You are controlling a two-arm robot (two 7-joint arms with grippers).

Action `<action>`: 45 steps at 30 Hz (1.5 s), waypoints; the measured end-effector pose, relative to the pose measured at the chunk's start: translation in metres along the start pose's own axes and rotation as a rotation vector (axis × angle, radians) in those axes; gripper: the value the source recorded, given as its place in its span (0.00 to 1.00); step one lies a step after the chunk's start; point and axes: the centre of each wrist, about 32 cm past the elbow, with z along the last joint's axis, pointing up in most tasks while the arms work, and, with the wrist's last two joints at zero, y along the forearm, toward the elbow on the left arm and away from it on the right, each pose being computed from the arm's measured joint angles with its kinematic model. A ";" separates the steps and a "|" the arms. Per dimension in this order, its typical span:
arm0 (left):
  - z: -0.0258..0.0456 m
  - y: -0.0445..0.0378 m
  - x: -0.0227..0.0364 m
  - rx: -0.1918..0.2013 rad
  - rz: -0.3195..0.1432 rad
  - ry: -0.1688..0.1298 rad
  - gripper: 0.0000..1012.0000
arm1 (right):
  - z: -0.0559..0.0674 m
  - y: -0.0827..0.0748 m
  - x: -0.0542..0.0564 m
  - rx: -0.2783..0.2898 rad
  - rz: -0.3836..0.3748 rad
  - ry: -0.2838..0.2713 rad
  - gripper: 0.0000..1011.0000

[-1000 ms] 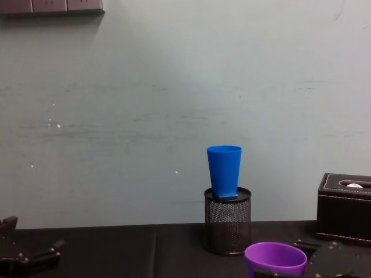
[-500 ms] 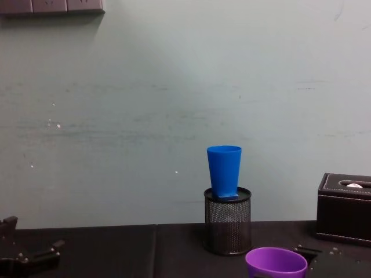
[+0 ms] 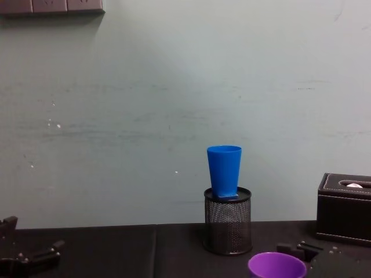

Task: Pick up one cup with a gripper and tap it against the other cup.

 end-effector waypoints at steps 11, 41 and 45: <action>0.0000 0.0000 0.0000 0.000 0.000 0.000 0.99 | 0.004 0.000 -0.001 0.021 0.001 -0.006 0.99; 0.0000 0.0000 0.0000 0.000 0.000 0.000 0.99 | 0.011 0.010 -0.020 -0.017 -0.618 0.139 0.99; 0.0000 0.0000 0.0000 0.000 0.000 0.000 0.99 | 0.011 0.009 -0.019 -0.022 -0.608 0.143 0.99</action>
